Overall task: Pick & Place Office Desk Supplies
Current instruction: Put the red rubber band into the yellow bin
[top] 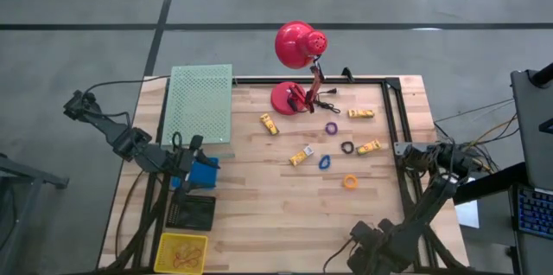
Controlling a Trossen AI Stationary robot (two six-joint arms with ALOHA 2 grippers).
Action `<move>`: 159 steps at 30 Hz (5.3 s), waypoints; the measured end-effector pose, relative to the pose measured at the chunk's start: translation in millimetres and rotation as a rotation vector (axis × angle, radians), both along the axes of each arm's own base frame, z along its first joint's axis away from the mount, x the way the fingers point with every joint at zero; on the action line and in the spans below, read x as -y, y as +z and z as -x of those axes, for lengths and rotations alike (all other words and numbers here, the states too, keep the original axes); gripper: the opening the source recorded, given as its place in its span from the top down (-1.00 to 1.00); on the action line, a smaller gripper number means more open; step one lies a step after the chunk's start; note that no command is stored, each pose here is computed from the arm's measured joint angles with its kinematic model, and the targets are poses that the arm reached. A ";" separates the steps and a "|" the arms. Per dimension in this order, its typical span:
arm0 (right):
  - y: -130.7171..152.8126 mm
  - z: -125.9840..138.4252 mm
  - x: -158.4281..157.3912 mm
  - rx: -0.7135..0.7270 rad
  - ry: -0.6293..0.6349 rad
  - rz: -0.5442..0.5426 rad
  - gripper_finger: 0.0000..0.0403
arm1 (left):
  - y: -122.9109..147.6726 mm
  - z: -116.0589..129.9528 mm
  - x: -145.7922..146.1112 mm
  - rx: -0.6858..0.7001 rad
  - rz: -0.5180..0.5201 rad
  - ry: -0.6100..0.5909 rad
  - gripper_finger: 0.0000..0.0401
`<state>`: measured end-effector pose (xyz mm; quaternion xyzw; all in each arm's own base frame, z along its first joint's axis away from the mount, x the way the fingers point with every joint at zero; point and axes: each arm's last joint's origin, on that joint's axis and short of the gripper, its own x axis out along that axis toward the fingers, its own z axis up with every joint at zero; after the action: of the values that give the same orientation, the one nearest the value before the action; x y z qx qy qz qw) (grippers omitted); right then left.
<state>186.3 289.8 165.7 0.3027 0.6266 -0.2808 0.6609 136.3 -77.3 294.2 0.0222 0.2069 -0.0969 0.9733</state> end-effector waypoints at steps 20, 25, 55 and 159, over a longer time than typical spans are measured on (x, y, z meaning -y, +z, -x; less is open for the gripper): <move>-25.0 -5.6 -11.0 -0.096 0.078 0.072 0.41 | 0.0 0.0 0.0 0.000 0.000 0.000 -0.26; -24.9 -2.9 -6.7 -0.127 0.111 0.112 0.55 | 0.0 0.0 0.0 0.000 0.000 0.000 -0.26; -19.7 -7.2 -9.9 -0.080 0.070 0.110 0.96 | 0.0 0.0 0.0 0.000 0.000 0.001 -0.26; -75.7 -293.0 55.5 1.288 0.544 0.522 0.96 | -0.3 0.3 -0.2 -0.004 -0.003 0.000 -0.26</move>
<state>479.3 234.3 90.0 0.0749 0.0809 -0.0141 0.9938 136.1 -77.1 293.8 0.0233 0.2092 -0.0965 0.9728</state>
